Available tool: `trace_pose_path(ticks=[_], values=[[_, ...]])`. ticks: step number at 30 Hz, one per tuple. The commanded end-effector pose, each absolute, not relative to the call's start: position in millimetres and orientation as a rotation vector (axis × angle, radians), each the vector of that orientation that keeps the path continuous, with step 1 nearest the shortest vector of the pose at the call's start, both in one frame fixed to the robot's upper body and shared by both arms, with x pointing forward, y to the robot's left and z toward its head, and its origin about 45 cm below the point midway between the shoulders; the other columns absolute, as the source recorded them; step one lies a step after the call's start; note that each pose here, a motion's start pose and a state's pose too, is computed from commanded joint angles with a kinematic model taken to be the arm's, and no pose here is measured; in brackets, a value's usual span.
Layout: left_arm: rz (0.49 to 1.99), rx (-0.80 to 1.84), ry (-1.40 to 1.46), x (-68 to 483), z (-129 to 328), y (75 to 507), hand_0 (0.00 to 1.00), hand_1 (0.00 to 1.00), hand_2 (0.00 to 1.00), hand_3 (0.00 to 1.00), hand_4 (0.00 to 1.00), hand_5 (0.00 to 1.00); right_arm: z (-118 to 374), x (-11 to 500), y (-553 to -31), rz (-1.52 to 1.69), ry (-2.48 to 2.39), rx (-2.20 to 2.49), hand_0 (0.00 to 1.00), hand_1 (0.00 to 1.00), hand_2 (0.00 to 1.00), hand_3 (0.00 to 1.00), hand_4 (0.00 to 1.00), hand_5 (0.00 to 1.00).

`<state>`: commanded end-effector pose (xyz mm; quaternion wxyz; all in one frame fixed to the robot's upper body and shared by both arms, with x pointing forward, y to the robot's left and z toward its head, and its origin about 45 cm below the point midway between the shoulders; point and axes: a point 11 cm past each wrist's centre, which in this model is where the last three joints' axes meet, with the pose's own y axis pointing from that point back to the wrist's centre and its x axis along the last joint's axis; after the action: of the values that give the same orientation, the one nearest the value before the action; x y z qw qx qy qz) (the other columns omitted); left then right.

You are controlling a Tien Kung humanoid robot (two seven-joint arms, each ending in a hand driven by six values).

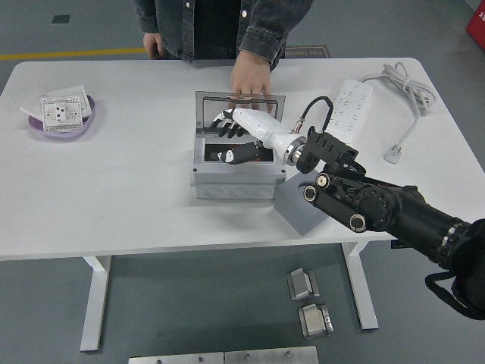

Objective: Pick up the cylinder from the cube,place it in the box,flap close box

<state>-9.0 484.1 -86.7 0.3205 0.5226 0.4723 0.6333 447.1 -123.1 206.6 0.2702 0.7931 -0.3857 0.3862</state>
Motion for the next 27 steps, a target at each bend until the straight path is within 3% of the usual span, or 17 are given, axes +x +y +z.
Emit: trace_pose_path(ticks=[13, 27], values=[[1.67, 1.392, 1.253, -18, -85, 488, 0.685, 0.707, 0.649, 0.793, 0.71, 0.244, 282, 478, -118, 1.158, -1.146, 2.136, 0.578, 0.587, 0.608, 0.73, 0.87, 0.36], [1.676, 1.393, 1.237, -14, -83, 492, 0.685, 0.706, 0.646, 0.791, 0.709, 0.243, 283, 516, -140, 1.12, -1.117, 1.958, 0.601, 0.597, 0.616, 0.73, 0.867, 0.37]])
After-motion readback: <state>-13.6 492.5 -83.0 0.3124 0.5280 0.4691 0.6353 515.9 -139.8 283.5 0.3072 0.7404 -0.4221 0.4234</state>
